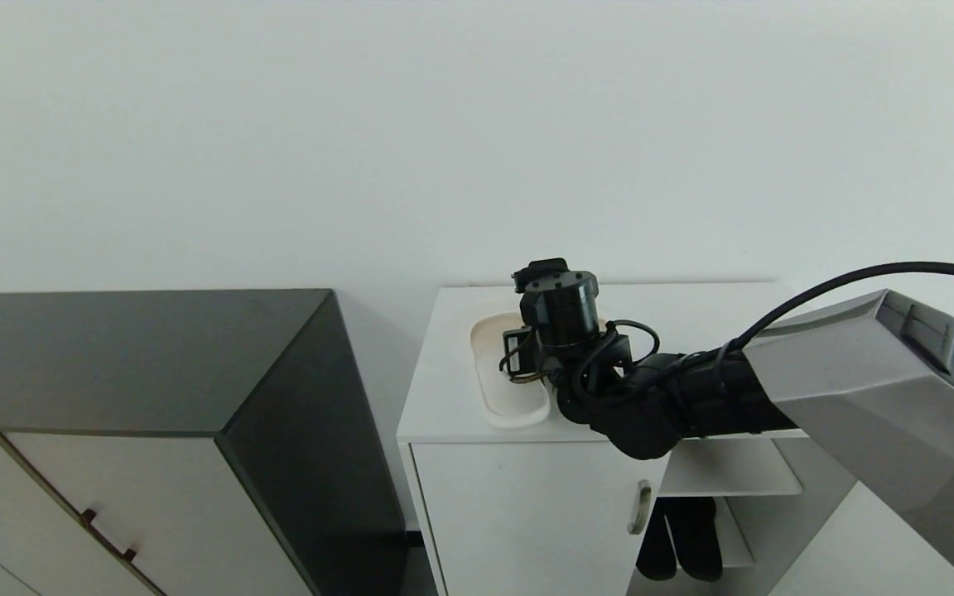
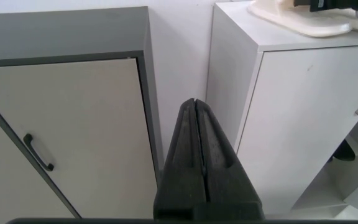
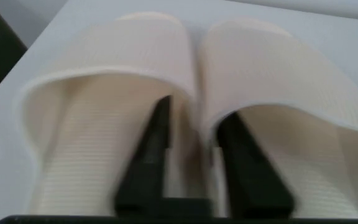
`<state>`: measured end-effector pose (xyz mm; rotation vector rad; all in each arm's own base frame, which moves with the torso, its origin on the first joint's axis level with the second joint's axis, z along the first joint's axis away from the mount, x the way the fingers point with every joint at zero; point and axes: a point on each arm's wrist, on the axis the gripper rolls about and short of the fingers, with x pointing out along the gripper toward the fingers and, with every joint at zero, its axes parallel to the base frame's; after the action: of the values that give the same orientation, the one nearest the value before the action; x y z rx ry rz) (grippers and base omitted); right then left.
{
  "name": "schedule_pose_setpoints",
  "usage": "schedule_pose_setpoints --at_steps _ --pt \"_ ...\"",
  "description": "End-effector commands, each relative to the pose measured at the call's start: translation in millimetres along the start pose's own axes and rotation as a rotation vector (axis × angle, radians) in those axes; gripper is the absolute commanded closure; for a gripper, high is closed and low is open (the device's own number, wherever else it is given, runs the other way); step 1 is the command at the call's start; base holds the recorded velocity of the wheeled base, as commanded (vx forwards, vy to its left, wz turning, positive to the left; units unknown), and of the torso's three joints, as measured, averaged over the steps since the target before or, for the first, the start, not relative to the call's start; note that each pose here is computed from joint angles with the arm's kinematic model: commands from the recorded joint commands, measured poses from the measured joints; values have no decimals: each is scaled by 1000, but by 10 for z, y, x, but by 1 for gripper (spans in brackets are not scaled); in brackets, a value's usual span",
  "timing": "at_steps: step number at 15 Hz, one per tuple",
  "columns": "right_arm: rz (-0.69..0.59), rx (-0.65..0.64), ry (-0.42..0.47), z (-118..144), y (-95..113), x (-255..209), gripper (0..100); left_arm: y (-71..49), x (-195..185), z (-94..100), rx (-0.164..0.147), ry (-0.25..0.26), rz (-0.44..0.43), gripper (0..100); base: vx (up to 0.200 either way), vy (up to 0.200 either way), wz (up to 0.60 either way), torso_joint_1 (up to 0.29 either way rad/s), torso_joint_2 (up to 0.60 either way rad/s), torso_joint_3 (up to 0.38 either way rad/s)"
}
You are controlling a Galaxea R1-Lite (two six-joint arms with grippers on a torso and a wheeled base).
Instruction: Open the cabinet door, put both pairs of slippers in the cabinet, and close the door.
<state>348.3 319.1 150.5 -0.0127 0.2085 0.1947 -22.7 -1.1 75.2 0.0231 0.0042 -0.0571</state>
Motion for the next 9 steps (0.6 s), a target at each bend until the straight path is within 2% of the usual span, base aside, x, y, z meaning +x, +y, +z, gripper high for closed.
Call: schedule_pose_setpoints --at_steps 1,4,6,9 --pt "2 8 -11 44 -3 -17 100 0 0 0 0 0 0 100 0 0 0 0 0 0" --pt "21 22 -38 214 -8 -195 100 0 0 0 0 0 0 100 0 0 0 0 0 0" --pt "50 16 -30 289 -45 -503 100 0 0 0 0 0 0 100 0 0 0 0 0 0" --pt "194 -5 2 318 -316 -1282 100 0 0 0 -2 0 0 100 0 0 0 0 0 0"
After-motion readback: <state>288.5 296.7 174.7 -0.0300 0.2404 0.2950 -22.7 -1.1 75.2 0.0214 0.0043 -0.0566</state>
